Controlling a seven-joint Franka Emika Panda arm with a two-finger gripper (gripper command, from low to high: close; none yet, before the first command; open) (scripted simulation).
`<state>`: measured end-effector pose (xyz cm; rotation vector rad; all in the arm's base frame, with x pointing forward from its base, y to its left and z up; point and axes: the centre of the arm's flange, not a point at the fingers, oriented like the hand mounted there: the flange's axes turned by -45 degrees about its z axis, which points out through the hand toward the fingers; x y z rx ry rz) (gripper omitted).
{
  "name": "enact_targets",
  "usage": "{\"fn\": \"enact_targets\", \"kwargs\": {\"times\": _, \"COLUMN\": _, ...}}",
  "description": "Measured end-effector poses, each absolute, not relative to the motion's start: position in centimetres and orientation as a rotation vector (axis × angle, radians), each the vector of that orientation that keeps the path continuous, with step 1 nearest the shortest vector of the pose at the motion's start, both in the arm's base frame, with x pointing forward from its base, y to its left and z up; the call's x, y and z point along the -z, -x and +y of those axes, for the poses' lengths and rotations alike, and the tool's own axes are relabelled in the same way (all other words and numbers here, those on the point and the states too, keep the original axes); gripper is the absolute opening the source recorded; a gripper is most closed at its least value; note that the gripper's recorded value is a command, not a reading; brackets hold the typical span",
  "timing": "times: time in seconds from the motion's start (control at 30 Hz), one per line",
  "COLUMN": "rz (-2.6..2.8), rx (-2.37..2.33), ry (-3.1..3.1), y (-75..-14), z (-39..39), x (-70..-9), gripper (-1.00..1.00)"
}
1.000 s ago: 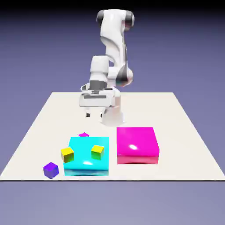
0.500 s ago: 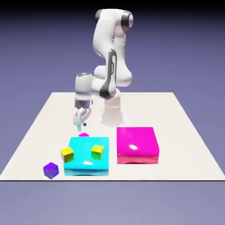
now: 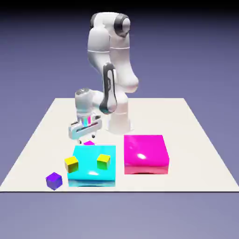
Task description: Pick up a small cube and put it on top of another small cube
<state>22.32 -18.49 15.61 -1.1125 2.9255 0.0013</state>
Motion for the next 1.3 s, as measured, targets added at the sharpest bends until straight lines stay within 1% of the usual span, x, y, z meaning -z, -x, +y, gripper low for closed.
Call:
{"fn": "enact_targets", "kwargs": {"times": 0.23, "rz": 2.891, "rx": -0.025, "ry": 1.102, "y": -22.3, "z": -17.8, "x": -12.4, "gripper": 0.0}}
{"fn": "enact_targets", "kwargs": {"times": 0.27, "rz": 2.883, "rx": -0.033, "ry": 1.099, "y": -22.3, "z": -17.6, "x": -12.1, "gripper": -1.0}}
{"fn": "enact_targets", "kwargs": {"times": 0.33, "rz": 2.883, "rx": -0.033, "ry": 1.099, "y": -22.3, "z": -17.6, "x": -12.1, "gripper": -1.0}}
{"fn": "enact_targets", "kwargs": {"times": 0.6, "rz": 2.925, "rx": 0.0, "ry": 1.113, "y": -22.3, "z": -18.5, "x": -15.7, "gripper": -1.0}}
{"fn": "enact_targets", "kwargs": {"times": 0.9, "rz": 2.883, "rx": -0.031, "ry": 1.098, "y": -22.1, "z": -17.8, "x": -19.1, "gripper": -1.0}}
{"fn": "enact_targets", "kwargs": {"times": 0.97, "rz": 2.827, "rx": 0.028, "ry": 1.142, "y": -24.2, "z": -18.4, "x": -19.9, "gripper": -1.0}}
{"fn": "enact_targets", "kwargs": {"times": 1.07, "rz": 2.813, "rx": 0.039, "ry": 1.086, "y": -26.6, "z": -21.7, "x": -21.0, "gripper": -1.0}}
{"fn": "enact_targets", "kwargs": {"times": 1.3, "rz": 2.767, "rx": -0.028, "ry": 1.216, "y": -36.1, "z": -22.5, "x": -24.2, "gripper": -1.0}}
